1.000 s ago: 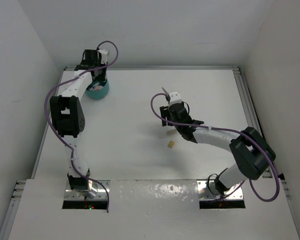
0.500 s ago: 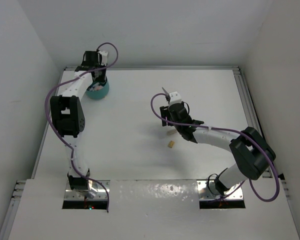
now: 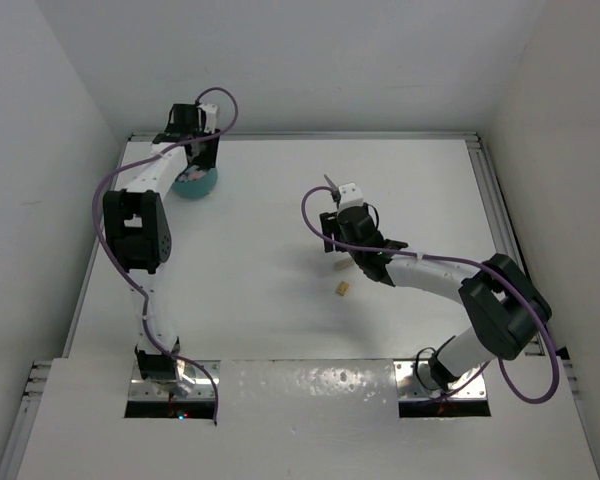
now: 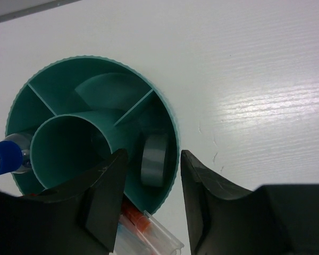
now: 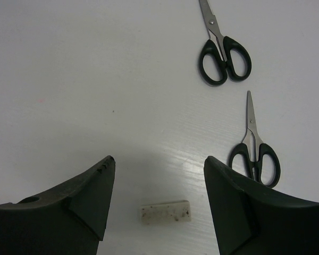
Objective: Sort the stationery into containers
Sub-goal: Place the stationery in the storage box, then pick up the stationery from the center of the board.
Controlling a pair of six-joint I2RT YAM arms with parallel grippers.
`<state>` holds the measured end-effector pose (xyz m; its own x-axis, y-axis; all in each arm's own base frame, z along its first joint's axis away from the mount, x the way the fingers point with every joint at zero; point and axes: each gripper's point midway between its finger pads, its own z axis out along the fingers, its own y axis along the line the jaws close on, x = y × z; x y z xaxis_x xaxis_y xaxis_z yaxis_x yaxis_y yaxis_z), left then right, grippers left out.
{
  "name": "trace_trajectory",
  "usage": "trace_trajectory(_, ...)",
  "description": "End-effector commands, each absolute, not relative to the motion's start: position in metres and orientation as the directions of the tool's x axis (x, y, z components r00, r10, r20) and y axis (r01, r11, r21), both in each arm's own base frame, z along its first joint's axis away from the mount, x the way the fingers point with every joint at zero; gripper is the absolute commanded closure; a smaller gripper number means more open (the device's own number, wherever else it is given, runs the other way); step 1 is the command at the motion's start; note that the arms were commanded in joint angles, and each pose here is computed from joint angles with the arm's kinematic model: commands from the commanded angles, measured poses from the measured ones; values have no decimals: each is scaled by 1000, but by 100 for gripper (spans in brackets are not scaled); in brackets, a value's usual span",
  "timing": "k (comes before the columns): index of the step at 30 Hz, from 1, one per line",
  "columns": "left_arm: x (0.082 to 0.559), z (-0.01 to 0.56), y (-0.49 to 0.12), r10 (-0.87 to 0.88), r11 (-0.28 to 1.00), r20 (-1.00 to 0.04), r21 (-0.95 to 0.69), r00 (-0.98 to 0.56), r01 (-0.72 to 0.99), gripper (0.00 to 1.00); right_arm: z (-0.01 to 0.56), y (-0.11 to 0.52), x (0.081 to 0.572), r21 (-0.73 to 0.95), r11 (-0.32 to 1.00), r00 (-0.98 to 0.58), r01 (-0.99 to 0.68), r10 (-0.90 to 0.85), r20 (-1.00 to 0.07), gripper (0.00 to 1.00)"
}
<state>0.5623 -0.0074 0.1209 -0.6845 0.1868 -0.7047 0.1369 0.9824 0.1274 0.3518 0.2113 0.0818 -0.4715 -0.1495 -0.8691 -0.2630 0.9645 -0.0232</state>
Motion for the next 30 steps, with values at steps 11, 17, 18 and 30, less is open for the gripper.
trace_trajectory(11,586,208,-30,107,987,-837,24,-537,160,54,115,212,362,-24,964,-409,-266,-135,-902,32)
trace_trajectory(17,581,244,-32,43,980,-874,-57,-484,191,51,132,204,368,26,957,-436,-289,-107,-894,32)
trace_trajectory(18,580,249,-35,37,977,-878,-69,-478,202,51,132,202,367,32,954,-450,-298,-110,-886,32)
trace_trajectory(30,544,290,14,-56,966,-881,-166,-469,196,68,125,166,380,44,966,-510,-257,-97,-855,36)
